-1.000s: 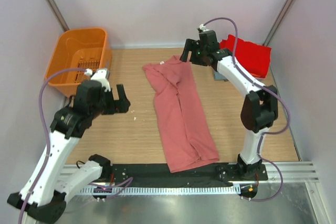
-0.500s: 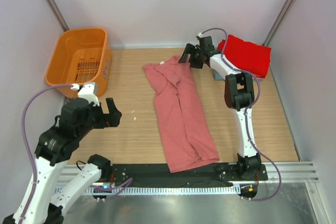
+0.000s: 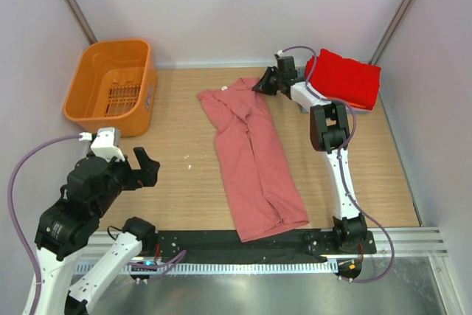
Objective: Fold and stack the t-shirts
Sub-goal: Fold the tshirt
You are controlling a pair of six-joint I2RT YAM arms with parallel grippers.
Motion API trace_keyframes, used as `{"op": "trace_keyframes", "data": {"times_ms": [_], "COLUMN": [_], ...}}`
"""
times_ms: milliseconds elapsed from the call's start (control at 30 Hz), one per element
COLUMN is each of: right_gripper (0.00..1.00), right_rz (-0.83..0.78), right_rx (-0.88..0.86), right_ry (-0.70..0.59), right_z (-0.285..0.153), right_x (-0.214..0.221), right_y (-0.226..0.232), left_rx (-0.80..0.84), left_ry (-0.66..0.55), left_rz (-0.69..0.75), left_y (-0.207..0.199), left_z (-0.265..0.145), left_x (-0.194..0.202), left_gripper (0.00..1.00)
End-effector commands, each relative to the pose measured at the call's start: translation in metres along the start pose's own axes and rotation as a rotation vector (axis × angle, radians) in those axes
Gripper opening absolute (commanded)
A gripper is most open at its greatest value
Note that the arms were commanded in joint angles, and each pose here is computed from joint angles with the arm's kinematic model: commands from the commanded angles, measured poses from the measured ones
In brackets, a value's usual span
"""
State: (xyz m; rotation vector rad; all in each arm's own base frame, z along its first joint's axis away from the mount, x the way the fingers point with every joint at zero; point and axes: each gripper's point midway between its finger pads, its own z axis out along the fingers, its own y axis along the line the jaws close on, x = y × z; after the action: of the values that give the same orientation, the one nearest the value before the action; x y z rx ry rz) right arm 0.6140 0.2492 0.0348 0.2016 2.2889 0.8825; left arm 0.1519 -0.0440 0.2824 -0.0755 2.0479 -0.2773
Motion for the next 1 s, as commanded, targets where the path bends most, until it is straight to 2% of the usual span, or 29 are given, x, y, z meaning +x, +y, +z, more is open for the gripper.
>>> {"op": "trace_keyframes", "data": {"times_ms": [0,100,167,233,333,600,633,667,700,733,800,867,967], "right_gripper": [0.01,0.01,0.01,0.01,0.01,0.01,0.04,0.15,0.47,0.59,0.75,0.75,0.7], "right_rz": [0.023,0.061,0.121,0.18,0.191,0.197,0.186,0.171,0.149,0.129,0.067,0.032,-0.015], "right_rx": [-0.013,0.159,0.35,0.409,0.466,0.453,0.437,0.409,0.37,0.348,0.324,0.291,0.252], "right_ry": [-0.073,-0.175,-0.275,-0.352,-0.361,-0.313,-0.306,-0.301,-0.277,-0.273,-0.283,-0.316,-0.368], "right_z": [0.006,-0.006,-0.031,-0.049,-0.058,-0.049,-0.048,-0.047,-0.044,-0.044,-0.054,-0.081,-0.12], "right_x": [-0.018,-0.037,-0.047,-0.058,-0.054,-0.052,-0.053,-0.056,-0.055,-0.056,-0.065,-0.077,-0.083], "right_y": [0.01,-0.02,-0.057,-0.075,-0.088,-0.087,-0.084,-0.077,-0.067,-0.06,-0.041,-0.017,0.006], "left_rx": [0.014,0.022,0.029,0.04,0.057,0.041,0.048,0.04,0.037,0.035,0.021,0.01,0.004], "left_ry": [-0.063,-0.104,-0.124,-0.149,-0.122,-0.107,-0.112,-0.123,-0.131,-0.139,-0.147,-0.147,-0.148], "left_rz": [-0.009,-0.015,-0.017,-0.033,-0.03,-0.034,-0.039,-0.047,-0.05,-0.055,-0.066,-0.069,-0.071], "left_y": [-0.002,-0.003,-0.004,-0.007,-0.013,-0.01,-0.011,-0.008,-0.007,-0.006,-0.002,0.0,0.001], "left_z": [-0.001,0.001,0.009,0.016,0.031,0.037,0.038,0.038,0.037,0.036,0.037,0.038,0.039], "left_x": [-0.011,-0.017,-0.015,-0.017,-0.009,-0.006,-0.005,-0.007,-0.008,-0.01,-0.011,-0.011,-0.011], "left_gripper": [1.0,1.0,1.0,1.0,1.0,1.0,1.0,1.0,1.0,1.0,1.0,1.0,1.0]}}
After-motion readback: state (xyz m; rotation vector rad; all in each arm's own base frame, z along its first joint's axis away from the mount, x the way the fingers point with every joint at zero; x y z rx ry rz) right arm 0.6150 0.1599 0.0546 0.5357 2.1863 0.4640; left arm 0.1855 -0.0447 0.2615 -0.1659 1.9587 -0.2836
